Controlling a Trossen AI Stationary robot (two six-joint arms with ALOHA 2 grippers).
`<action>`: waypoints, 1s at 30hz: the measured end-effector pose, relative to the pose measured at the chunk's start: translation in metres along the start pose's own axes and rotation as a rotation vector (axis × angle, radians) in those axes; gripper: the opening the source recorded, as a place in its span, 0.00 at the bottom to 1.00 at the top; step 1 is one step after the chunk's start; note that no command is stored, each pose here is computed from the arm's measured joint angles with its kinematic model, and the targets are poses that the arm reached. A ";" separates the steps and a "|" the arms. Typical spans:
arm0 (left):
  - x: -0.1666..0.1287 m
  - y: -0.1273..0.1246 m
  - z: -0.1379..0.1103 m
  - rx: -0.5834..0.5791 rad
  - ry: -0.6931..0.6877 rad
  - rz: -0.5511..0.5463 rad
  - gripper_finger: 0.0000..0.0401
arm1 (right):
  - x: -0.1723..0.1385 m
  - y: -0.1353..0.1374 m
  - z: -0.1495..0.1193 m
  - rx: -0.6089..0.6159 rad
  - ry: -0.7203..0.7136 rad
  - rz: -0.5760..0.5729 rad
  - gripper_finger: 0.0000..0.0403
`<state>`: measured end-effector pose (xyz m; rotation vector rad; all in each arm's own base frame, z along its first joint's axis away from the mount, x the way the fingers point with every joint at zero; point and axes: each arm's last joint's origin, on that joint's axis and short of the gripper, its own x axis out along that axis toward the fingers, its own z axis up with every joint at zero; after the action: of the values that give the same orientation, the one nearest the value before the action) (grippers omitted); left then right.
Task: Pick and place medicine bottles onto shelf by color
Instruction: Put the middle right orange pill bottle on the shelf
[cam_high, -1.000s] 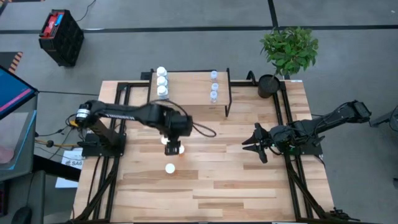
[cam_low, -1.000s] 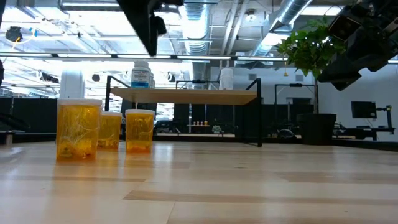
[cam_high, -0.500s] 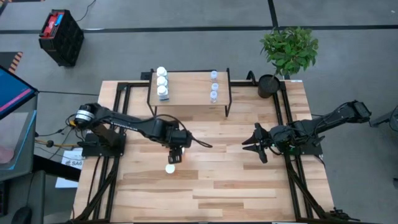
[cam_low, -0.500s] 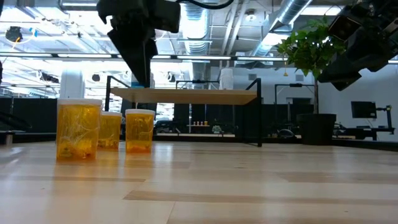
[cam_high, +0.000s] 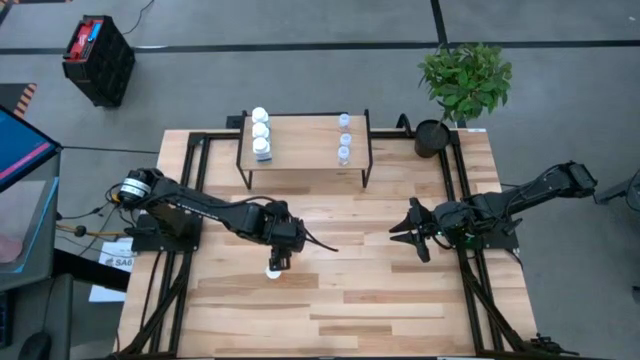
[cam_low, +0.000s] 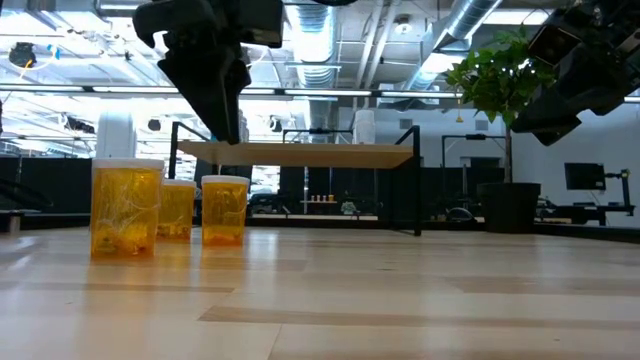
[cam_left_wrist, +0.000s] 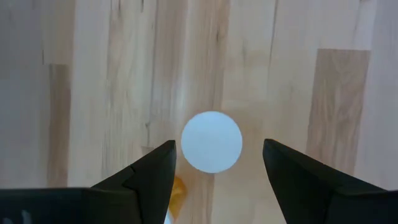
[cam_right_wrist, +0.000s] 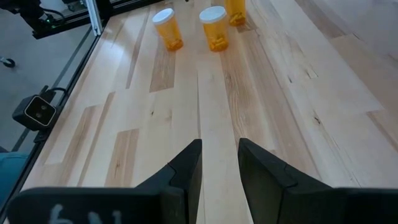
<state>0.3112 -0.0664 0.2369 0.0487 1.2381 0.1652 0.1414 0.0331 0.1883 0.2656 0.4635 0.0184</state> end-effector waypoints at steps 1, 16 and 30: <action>0.000 0.000 0.000 0.001 0.001 0.000 0.57 | 0.000 0.000 0.000 0.000 0.000 0.000 0.31; 0.000 0.001 0.002 -0.051 -0.005 -0.037 0.61 | 0.000 0.000 0.000 0.000 -0.002 0.001 0.31; 0.020 0.003 -0.014 -0.004 0.034 0.016 0.72 | 0.000 0.000 0.000 0.000 -0.002 0.001 0.31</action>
<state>0.3045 -0.0614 0.2137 0.0528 1.2719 0.1835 0.1415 0.0332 0.1886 0.2659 0.4610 0.0190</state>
